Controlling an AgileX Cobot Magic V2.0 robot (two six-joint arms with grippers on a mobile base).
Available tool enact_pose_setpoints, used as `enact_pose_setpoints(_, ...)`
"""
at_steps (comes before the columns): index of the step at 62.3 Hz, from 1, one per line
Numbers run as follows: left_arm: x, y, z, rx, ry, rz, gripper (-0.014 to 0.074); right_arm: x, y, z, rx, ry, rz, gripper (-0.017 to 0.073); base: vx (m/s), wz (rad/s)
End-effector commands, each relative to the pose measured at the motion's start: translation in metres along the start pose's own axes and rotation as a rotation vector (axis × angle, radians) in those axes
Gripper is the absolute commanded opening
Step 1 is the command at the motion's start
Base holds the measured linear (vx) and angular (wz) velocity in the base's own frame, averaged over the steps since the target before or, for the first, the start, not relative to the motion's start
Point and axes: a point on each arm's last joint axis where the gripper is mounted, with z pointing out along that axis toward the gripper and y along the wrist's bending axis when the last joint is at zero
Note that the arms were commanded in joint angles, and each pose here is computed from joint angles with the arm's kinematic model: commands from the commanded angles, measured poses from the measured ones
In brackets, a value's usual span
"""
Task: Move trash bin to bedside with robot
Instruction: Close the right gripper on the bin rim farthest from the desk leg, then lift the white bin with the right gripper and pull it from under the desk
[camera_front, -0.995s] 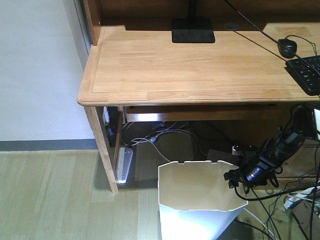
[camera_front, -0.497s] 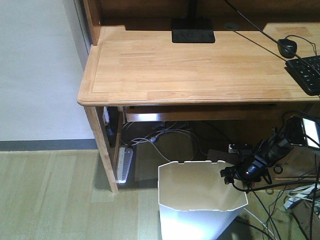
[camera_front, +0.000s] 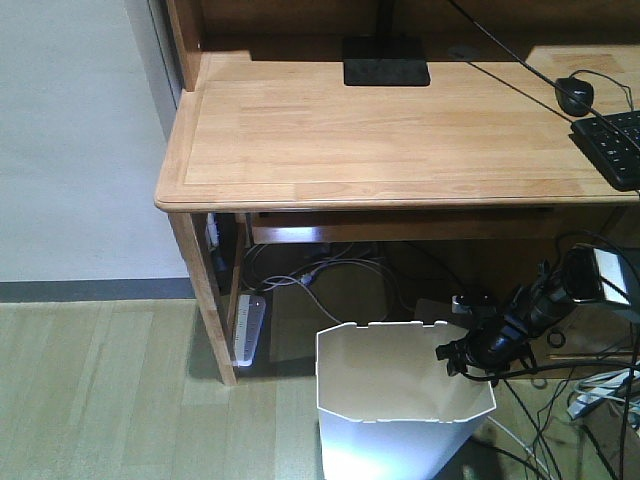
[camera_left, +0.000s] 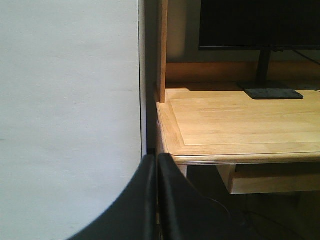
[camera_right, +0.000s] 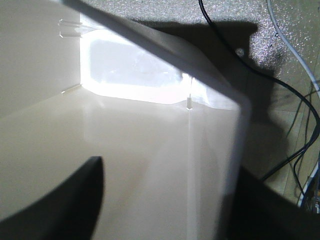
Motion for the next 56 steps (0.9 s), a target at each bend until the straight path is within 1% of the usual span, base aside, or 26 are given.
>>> enact_pose_setpoints(1,0.002,0.000,0.001,0.009,-0.060,-0.012,-0.0006,-0.022,-0.001,-0.024,0.000,-0.057,-0.009,0.0218,0.00,0.00)
enact_pose_setpoints(8,0.002,0.000,0.001,0.009,-0.060,-0.012,-0.0006,-0.017,-0.003,-0.020,-0.008,-0.039,0.003,-0.0004,0.00,0.00)
enact_pose_setpoints(9,0.002,0.000,0.001,0.009,-0.060,-0.012,-0.0006,-0.017,-0.004,-0.019,-0.009,-0.038,0.011,-0.0017,0.00,0.00)
enact_pose_setpoints(12,0.002,0.000,0.001,0.009,-0.060,-0.012,-0.0006,-0.015,-0.005,-0.018,-0.014,-0.033,0.031,-0.0015,0.00,0.00)
enact_pose_setpoints(22,0.002,0.000,0.001,0.009,-0.060,-0.012,-0.0006,-0.015,-0.015,-0.023,-0.029,-0.036,0.073,-0.0010,0.00,0.00)
enact_pose_setpoints(26,0.002,0.000,0.001,0.009,-0.060,-0.012,-0.0006,-0.017,-0.018,-0.029,-0.044,-0.039,0.063,-0.0010,0.00,0.00)
enact_pose_setpoints(30,0.002,0.000,0.001,0.009,-0.060,-0.012,-0.0006,-0.019,-0.018,-0.034,-0.062,-0.039,0.038,-0.0010,0.00,0.00)
enact_pose_setpoints(37,0.002,0.000,0.001,0.009,-0.060,-0.012,-0.0006,-0.022,-0.016,-0.043,-0.126,-0.033,0.013,-0.0010,0.00,0.00)
enact_pose_setpoints(46,0.002,0.000,0.001,0.009,-0.060,-0.012,-0.0006,-0.029,-0.011,-0.059,-0.220,-0.055,0.000,-0.0007,0.00,0.00)
enact_pose_setpoints(51,0.002,0.000,0.001,0.009,-0.060,-0.012,-0.0006,-0.034,-0.008,-0.070,-0.238,-0.077,-0.008,-0.0006,0.00,0.00)
enact_pose_setpoints(56,0.002,0.000,0.001,0.009,-0.060,-0.012,-0.0006,-0.036,-0.006,-0.082,-0.226,-0.108,-0.011,-0.0006,0.00,0.00)
